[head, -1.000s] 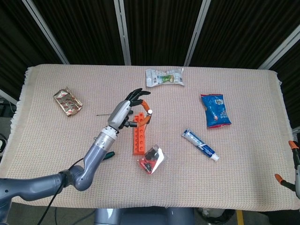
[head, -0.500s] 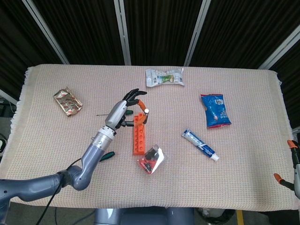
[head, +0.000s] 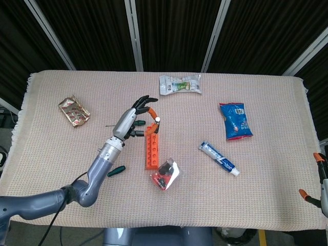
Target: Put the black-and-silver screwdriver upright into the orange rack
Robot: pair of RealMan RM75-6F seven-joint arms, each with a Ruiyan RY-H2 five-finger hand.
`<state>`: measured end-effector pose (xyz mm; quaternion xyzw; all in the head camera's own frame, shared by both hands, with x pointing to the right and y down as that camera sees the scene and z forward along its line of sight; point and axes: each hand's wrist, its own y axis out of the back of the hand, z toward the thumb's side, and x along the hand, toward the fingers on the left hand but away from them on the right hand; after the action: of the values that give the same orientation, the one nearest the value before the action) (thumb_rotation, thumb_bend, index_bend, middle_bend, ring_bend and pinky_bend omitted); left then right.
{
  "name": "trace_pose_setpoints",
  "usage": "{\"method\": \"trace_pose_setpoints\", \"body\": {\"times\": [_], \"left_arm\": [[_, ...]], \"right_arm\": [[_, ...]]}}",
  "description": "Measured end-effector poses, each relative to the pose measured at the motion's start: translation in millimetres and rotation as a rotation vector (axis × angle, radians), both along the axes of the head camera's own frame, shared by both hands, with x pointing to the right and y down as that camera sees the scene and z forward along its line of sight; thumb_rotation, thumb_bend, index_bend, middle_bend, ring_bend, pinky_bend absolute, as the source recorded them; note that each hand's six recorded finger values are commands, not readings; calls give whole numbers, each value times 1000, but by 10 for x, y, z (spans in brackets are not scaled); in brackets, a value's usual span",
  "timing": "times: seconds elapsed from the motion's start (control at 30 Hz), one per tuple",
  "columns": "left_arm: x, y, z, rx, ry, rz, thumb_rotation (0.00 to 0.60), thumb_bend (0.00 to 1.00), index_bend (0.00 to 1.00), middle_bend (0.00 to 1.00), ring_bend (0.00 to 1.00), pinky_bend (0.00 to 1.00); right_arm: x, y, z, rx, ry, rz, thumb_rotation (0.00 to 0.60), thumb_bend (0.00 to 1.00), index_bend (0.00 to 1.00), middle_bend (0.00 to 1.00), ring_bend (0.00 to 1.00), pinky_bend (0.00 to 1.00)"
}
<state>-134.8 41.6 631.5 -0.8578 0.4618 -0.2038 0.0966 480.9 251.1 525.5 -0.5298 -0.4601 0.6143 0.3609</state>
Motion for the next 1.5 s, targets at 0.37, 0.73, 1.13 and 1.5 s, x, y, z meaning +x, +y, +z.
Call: {"method": "trace_pose_setpoints", "body": {"times": [0.37, 0.73, 1.13, 1.5], "left_arm": [[19, 18, 45, -8, 0, 4, 530, 537, 641, 133, 0, 0], [11, 80, 128, -32, 4, 9, 531, 537, 641, 133, 0, 0], [-41, 187, 215, -39, 13, 31, 536, 552, 643, 134, 0, 0], [-108, 327, 324, -28, 5, 55, 532, 553, 642, 133, 0, 0]], "right_arm": [[13, 9, 3, -2, 1, 8, 600, 0, 54, 79, 0, 146], [30, 14, -7, 0, 2, 13, 600, 0, 54, 79, 0, 146], [34, 12, -1, 0, 3, 16, 600, 0, 55, 81, 0, 146], [47, 12, -3, -3, 4, 18, 600, 0, 55, 83, 0, 146]]}}
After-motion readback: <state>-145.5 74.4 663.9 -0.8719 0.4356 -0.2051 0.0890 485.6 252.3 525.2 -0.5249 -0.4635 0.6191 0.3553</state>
